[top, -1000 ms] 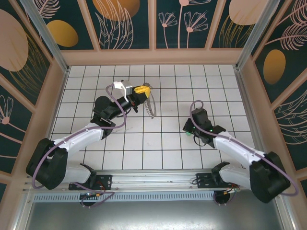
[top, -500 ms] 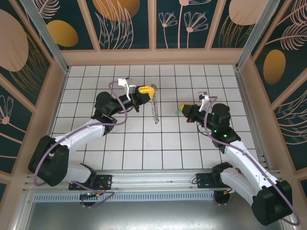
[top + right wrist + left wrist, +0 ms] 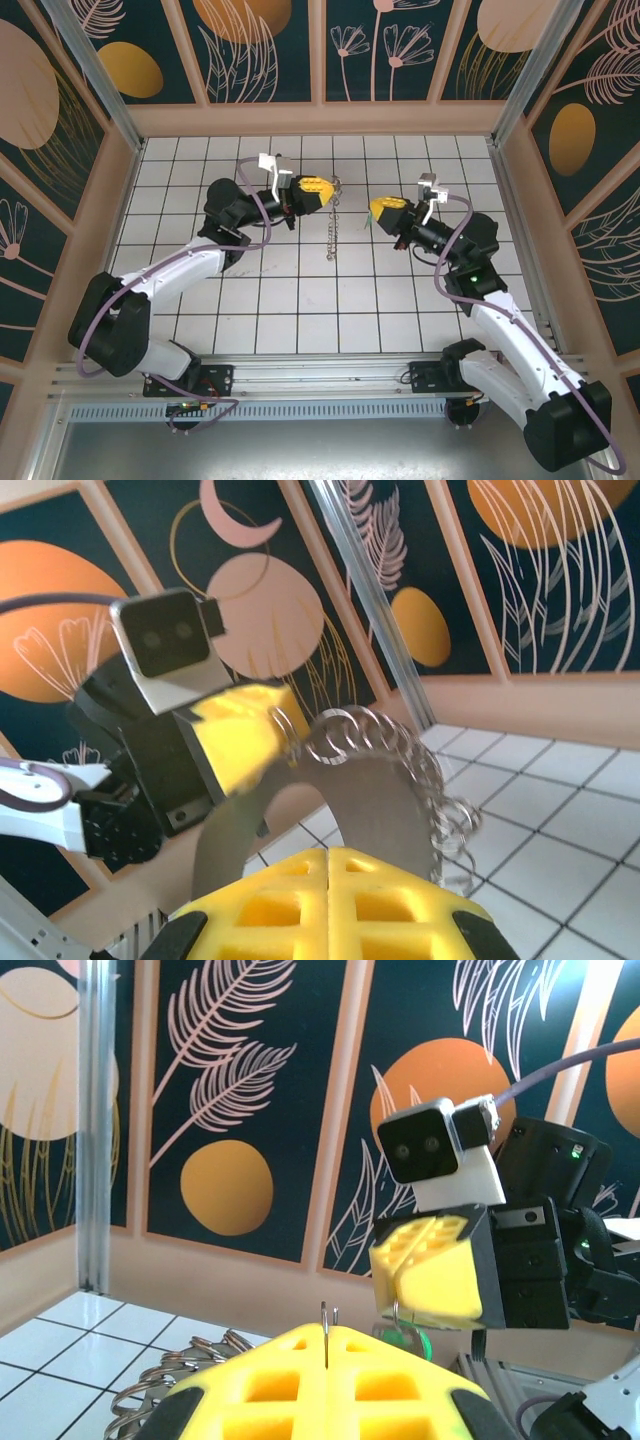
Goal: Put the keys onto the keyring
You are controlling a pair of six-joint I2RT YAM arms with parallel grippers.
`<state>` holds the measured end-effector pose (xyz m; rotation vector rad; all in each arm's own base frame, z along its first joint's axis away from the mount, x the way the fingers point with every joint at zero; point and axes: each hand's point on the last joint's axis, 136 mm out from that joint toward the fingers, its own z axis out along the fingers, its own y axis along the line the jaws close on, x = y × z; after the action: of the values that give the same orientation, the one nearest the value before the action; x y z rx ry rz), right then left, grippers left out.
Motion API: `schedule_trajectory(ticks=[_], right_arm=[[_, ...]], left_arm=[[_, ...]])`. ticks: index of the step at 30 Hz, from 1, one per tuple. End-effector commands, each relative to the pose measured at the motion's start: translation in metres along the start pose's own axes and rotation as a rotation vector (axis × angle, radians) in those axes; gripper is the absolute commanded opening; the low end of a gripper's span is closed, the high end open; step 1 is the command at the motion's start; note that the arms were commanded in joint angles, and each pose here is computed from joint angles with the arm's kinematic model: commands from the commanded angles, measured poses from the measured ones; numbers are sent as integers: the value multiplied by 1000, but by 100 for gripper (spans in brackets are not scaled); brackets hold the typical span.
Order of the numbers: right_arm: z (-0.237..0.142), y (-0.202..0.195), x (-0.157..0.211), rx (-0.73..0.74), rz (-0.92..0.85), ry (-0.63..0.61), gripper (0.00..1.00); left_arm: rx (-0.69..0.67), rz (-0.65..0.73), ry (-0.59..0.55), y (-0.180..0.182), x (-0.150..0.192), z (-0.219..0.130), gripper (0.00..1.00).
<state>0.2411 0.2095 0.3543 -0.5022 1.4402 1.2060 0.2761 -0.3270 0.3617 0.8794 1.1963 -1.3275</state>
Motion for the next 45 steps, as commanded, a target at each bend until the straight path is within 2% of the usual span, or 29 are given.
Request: schedule_trajectory(ticks=[1,6,7,12,36,45], right_arm=[[4,29,-33,-89,-81,-84,0],[13,40,-40,-105,-114,-105,0],[15,42,-41,-107,-121,-108,0],[20,46,-43,-113,-138,-108,0],[36,42,-46,-120,-144,-110,0],[42,29,-40,-81,-142,-97,0]], left_arm=[[71,21,-11,-15,-14,9,0],[85,12,3,-18,-8,14,0],[94,30,-9,-20,-17,18,0],[99,30,2,-21,-16,22,0],[116,33,14,-27,-14,27,0],[124,41,15,-30,-15,27,0]])
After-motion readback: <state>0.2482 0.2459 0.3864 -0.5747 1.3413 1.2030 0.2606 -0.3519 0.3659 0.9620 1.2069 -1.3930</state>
